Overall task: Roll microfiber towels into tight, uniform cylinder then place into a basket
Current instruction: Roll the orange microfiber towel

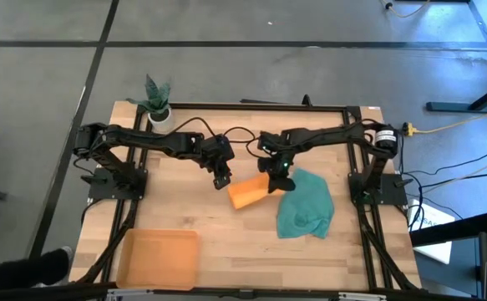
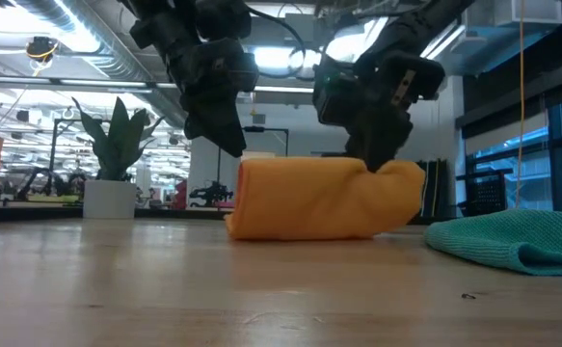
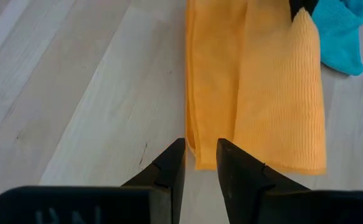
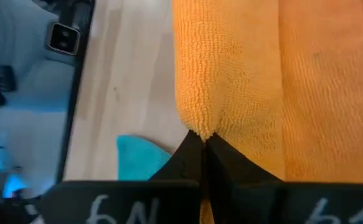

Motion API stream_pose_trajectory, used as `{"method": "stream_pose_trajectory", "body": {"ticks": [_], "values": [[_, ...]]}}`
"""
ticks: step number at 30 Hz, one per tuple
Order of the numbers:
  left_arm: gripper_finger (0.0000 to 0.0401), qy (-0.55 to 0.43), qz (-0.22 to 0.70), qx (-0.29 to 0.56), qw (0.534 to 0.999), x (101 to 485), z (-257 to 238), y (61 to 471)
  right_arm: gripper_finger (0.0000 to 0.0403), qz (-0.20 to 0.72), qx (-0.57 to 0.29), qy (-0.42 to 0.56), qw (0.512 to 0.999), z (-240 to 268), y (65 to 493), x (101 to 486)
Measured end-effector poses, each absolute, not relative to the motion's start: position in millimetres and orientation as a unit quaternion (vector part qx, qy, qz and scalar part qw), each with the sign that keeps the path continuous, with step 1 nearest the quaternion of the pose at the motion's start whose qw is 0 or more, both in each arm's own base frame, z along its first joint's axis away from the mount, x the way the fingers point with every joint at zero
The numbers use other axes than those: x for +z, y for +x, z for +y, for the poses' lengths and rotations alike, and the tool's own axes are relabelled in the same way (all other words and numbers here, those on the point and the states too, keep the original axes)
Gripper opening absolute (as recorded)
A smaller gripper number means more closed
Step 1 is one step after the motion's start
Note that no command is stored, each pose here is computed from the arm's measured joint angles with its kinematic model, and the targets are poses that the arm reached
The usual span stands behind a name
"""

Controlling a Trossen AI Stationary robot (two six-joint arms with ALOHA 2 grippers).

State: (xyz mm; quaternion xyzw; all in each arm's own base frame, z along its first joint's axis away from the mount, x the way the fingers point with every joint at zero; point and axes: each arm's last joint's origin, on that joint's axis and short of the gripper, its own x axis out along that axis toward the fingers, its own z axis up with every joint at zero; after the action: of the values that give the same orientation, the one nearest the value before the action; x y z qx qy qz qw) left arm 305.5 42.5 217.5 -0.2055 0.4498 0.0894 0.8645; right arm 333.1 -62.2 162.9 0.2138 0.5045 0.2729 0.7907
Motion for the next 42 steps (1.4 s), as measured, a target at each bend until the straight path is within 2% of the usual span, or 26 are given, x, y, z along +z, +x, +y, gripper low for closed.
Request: {"method": "stream_pose_trajectory", "body": {"ticks": [10,18,31,42], "values": [[0.0081,-0.185,0.456,0.056,0.869,217.7,17.2,308.2,0.0006,0.511,0.264,0.252,0.779,-66.9,334.9,153.6],[0.0081,-0.118,0.468,0.07,0.873,209.5,0.7,308.7,0.0006,0.48,0.269,0.29,0.783,-84.2,333.1,156.0],[0.0081,-0.122,0.466,0.087,0.872,206.8,-2.0,309.7,0.0008,0.461,0.244,0.326,0.789,-100.4,340.6,143.5],[0.0081,-0.124,0.467,0.089,0.871,206.7,-1.7,309.5,0.0007,0.466,0.214,0.376,0.772,-111.0,341.5,132.1]]}}
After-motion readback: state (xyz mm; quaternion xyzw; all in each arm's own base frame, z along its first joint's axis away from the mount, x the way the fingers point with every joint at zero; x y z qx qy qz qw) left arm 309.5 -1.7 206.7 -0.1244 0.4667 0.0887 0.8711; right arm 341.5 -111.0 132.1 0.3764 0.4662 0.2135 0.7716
